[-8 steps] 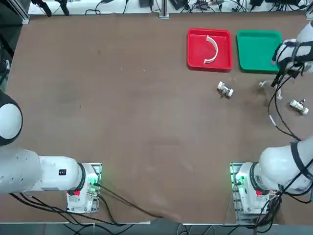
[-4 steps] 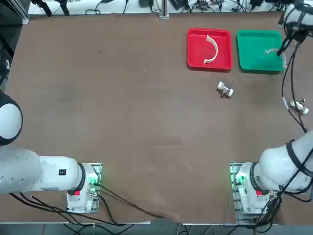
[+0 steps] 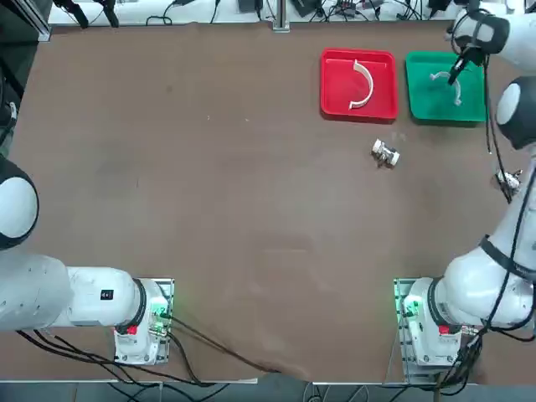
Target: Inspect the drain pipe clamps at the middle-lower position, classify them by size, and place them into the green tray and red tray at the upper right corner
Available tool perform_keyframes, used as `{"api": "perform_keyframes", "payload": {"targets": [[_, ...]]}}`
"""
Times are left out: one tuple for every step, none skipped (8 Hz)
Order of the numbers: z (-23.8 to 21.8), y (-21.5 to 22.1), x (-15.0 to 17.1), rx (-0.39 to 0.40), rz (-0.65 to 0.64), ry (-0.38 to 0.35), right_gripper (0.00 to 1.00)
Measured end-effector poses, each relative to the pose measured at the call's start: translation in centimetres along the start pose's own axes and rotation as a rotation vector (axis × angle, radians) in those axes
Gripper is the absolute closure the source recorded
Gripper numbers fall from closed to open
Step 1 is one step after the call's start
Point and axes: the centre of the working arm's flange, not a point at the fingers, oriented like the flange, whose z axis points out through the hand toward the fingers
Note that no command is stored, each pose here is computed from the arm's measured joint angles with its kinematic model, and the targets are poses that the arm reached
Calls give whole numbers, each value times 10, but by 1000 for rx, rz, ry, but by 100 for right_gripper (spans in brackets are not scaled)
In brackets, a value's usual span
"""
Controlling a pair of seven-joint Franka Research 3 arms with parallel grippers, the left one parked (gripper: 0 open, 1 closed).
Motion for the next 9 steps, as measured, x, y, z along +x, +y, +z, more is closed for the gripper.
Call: {"api": "perform_keyframes", "payload": {"targets": [[0,-4,8,4,28,-5,64],[-8,-7,11,24,42,-24,43],[-26,-6,12,45,55,-45,25],[-61,-2,15,59,101,-45,7],[-110,-3,20,75,182,-23,0],[-168,-11,24,81,260,24,0],[-228,-27,27,76,314,77,0],[-281,-51,25,80,371,97,0],[-325,-77,17,95,431,92,0]]}}
